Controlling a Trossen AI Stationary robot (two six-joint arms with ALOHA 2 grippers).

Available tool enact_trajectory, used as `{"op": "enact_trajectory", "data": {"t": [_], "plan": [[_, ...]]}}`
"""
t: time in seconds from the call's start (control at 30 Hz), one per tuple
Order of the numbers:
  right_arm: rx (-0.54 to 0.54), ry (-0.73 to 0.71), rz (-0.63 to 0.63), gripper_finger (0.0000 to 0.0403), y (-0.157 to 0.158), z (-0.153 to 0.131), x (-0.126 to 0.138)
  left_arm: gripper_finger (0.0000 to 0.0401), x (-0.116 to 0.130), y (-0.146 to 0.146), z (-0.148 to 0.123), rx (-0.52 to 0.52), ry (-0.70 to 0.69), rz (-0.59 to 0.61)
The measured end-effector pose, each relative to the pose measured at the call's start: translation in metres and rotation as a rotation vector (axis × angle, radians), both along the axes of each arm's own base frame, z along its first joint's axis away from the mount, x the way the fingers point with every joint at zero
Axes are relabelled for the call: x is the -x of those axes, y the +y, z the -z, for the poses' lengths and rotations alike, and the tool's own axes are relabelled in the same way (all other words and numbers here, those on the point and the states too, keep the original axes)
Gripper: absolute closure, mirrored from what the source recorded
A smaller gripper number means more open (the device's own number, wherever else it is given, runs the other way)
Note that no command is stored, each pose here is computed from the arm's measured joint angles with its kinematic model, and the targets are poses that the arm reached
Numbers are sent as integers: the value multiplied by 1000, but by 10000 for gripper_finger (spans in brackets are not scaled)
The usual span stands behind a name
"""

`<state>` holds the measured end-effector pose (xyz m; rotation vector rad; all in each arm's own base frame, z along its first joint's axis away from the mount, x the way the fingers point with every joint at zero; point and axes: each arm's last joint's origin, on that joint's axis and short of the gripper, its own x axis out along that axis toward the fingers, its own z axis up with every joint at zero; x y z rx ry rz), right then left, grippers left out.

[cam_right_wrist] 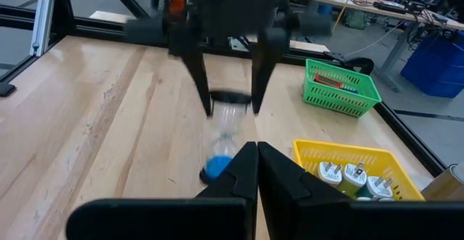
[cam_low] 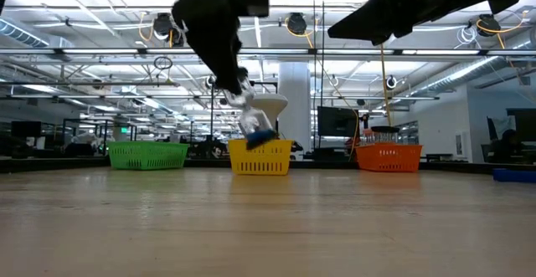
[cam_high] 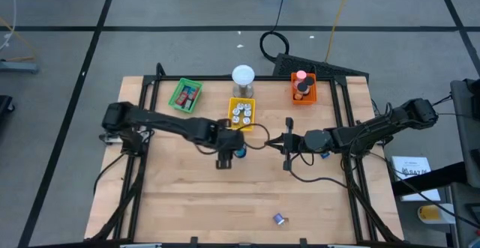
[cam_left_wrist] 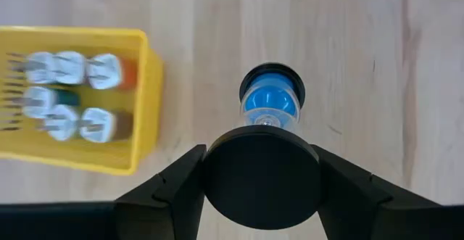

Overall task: Pick & Place Office items
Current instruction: Put the black blue hourglass into the orange bin

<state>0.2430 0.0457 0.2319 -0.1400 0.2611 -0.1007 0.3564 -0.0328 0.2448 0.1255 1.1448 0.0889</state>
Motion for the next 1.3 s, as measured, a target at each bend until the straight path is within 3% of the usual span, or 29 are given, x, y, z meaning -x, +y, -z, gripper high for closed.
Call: {"op": "enact_trajectory", "data": {"t": [0.27,0.53,0.87,1.07,1.3], "plan": [[-1,-2,0,401,0,0,0,190,-36,7,15,-39,90,61],[0,1,0,401,0,0,0,187,-48,18,26,-19,140,50],[1,0,0,401,0,0,0,119,-48,17,24,-25,132,43],[0,0,0,401,0,0,0,104,-34,14,2,-62,126,53],[-2,-1,0,401,0,0,0,193,13,5,-35,-88,-7,30]]}}
